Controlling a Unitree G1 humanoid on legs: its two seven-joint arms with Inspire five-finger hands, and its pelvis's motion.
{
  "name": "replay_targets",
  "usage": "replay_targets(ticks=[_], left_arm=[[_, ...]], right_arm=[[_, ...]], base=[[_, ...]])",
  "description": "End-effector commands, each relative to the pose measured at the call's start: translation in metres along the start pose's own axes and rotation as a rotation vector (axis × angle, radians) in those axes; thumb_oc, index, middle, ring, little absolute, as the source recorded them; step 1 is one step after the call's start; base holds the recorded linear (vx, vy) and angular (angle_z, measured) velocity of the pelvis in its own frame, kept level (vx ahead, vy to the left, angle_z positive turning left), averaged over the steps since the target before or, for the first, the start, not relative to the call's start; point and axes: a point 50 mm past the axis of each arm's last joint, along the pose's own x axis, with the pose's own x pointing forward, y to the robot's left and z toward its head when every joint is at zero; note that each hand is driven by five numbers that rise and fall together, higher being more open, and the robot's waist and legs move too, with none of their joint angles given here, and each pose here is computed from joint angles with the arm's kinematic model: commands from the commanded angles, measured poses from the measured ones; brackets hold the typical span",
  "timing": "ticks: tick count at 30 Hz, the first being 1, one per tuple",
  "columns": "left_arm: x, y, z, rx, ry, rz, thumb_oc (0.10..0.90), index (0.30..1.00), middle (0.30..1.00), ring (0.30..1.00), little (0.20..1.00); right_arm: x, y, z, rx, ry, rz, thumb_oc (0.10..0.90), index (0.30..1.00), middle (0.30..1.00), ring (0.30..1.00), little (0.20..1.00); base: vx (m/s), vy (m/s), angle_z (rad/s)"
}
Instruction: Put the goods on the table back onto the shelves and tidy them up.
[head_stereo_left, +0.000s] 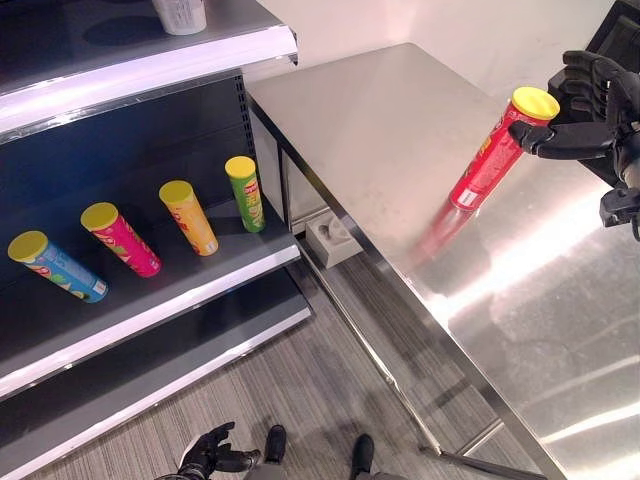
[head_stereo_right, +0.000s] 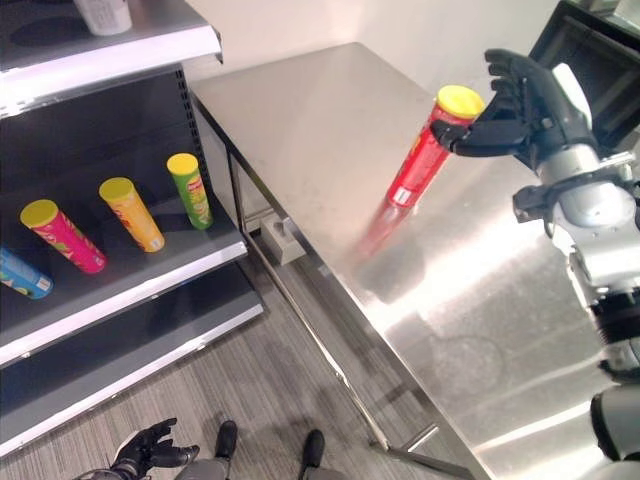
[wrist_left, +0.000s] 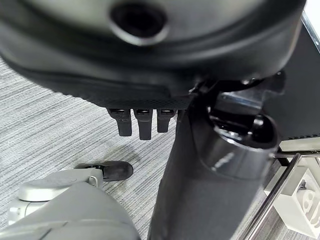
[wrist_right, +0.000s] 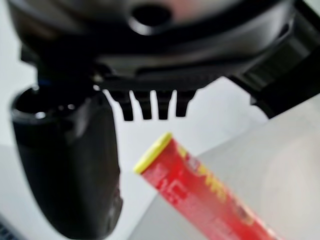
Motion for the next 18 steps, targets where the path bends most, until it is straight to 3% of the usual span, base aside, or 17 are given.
replay_targets(ticks=[1, 18], left_arm=[[-0.003, 0.024, 0.009, 0.094, -0.052, 0.045, 0.800, 0.900, 0.900, 0.900, 0.900], [-0.004, 0.024, 0.002, 0.062, -0.026, 0.057, 0.800, 0.900, 0.900, 0.900, 0.900]], right_arm=[[0.014, -0.038, 0.059, 0.009, -0.195, -0.162, 0.800, 0.900, 0.900, 0.900, 0.900], [0.032, -0.026, 0.038, 0.181, -0.063, -0.206, 0.800, 0.900, 0.900, 0.900, 0.900]], base=[[0.00, 0.000, 0.00], [0.00, -0.003, 0.03]])
